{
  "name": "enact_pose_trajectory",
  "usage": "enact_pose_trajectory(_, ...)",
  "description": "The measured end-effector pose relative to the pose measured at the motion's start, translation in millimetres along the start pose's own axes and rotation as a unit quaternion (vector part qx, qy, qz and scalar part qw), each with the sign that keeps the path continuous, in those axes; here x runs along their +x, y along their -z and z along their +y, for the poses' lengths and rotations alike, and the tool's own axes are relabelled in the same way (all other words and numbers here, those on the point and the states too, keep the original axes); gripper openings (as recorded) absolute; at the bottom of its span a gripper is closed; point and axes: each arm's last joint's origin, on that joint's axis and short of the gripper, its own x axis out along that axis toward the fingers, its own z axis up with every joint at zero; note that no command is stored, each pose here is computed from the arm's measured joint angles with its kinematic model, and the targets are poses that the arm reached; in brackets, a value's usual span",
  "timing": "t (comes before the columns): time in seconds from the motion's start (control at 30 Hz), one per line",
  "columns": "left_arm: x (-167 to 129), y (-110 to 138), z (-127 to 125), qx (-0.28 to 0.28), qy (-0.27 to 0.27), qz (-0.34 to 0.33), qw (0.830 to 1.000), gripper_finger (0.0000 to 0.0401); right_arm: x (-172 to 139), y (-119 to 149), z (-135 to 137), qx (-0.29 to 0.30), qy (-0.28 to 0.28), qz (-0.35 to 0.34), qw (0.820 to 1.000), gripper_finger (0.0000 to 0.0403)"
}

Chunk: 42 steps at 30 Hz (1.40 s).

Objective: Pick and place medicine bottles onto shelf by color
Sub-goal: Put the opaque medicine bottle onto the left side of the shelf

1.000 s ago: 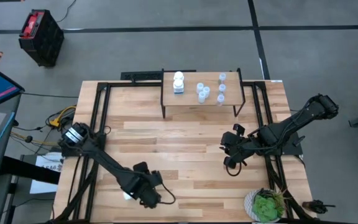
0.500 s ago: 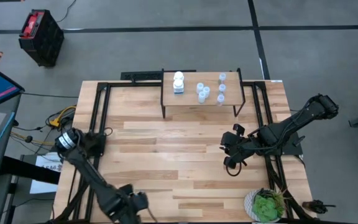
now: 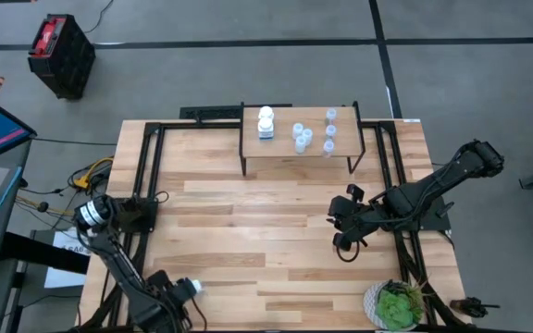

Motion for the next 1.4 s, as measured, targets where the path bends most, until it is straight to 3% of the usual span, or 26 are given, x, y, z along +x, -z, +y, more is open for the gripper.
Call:
enact_pose_trajectory(0.3,6,-18,4,0.045,-0.017,-0.016,0.999,0.0085,0,0,0,0.0,0.0,0.0,1.0,0.0097)
enact_pose_trajectory(0.53,6,-49,6,0.056,-0.024,-0.055,0.997,0.0009,0,0,0,0.0,0.0,0.0,1.0,0.0097)
enact_pose_trajectory(0.9,6,-126,15,0.083,-0.023,-0.1,0.991,0.0001,0,0,0,0.0,0.0,0.0,1.0,0.0097)
enact_pose_trajectory(1.17,5,-186,22,0.094,0.027,-0.139,0.985,0.0,0,0,0,-0.001,0.001,0.002,1.0,0.0097)
enact_pose_trajectory(1.4,4,-217,34,0.089,0.043,-0.156,0.983,0.0,0,1,0,-0.002,-0.002,0.007,1.0,0.0097)
